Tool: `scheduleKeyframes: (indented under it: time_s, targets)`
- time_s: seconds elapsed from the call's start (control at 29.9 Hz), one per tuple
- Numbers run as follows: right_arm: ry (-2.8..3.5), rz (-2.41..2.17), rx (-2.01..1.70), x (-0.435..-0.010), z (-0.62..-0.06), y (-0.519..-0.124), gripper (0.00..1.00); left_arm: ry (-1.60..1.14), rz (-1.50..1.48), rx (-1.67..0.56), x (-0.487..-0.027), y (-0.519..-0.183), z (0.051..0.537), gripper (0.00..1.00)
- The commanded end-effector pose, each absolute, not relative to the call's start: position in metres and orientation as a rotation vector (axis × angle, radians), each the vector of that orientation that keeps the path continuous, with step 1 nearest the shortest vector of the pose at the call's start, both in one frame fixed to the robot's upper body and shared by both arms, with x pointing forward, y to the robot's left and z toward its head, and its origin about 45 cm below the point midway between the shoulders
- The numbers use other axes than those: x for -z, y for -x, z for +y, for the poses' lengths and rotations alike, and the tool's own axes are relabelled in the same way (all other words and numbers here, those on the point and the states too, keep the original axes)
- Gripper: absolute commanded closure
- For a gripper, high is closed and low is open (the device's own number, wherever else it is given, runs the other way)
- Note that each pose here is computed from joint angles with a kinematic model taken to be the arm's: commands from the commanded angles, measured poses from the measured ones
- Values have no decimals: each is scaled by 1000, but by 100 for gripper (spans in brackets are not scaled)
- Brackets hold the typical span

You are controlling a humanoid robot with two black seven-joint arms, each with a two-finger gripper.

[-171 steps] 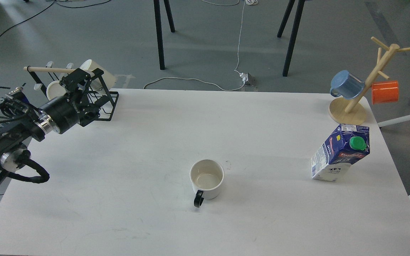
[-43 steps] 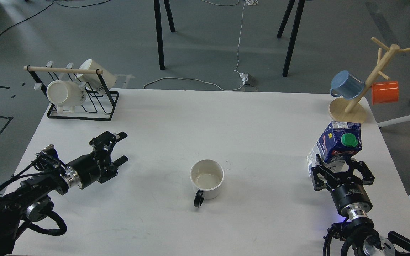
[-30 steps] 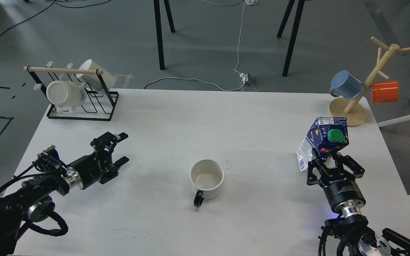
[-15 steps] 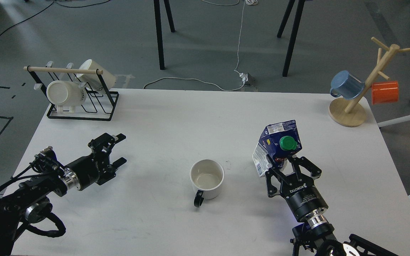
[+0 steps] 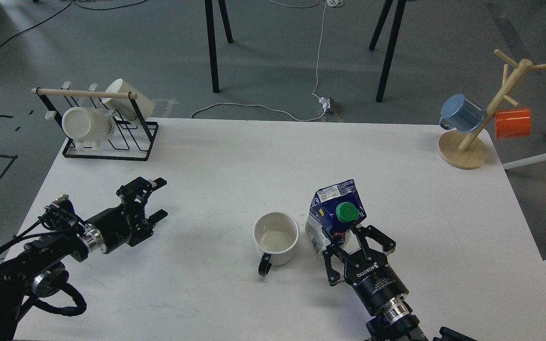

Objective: Place cup and milk with both arms
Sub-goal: 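Move the milk carton beside the white mug and set it down, then open the right gripper and pull it back from the carton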

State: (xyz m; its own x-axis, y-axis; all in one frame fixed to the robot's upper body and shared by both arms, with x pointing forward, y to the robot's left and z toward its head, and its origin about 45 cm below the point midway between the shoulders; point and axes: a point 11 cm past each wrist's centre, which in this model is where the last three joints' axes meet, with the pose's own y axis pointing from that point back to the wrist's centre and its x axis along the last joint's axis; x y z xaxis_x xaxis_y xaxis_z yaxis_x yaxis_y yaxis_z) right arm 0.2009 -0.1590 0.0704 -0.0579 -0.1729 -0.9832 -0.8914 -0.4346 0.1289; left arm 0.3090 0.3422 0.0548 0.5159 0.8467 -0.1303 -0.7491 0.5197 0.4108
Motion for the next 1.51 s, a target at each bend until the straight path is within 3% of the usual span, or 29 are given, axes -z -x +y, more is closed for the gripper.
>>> scheduleKeyframes:
  time_s: [0.0,0.23,0.3,0.5,0.77,1.14,1.27,1.47]
  targets:
    - [1624,1164,-1554,-62,-155,-199,52,-321,335,-978,-55,-309,342,1]
    - [1641,1173,-1564,-55,-149,-194,47,-321,334,-980,-55,-309,343,1]
    - [1644,1171,-1570,-54,-147,-192,40,-321,334,-980,-55,-309,343,1]
    - [1633,1168,-1578,-55,-146,-190,6,-319,335,-978,-55,-309,341,1]
    - [1623,1152,-1586,-58,-146,-187,3,-319,336,-976,-54,-309,340,1]
    - [1592,1201,-1655,-61,-179,-139,3,-315,338,-975,-54,-309,338,1]
    - [1629,1256,-1629,-76,-218,-130,3,-315,337,-976,-54,-310,339,1]
    - [1706,1458,-1389,-105,-311,-161,3,-309,337,-979,-55,-311,338,1]
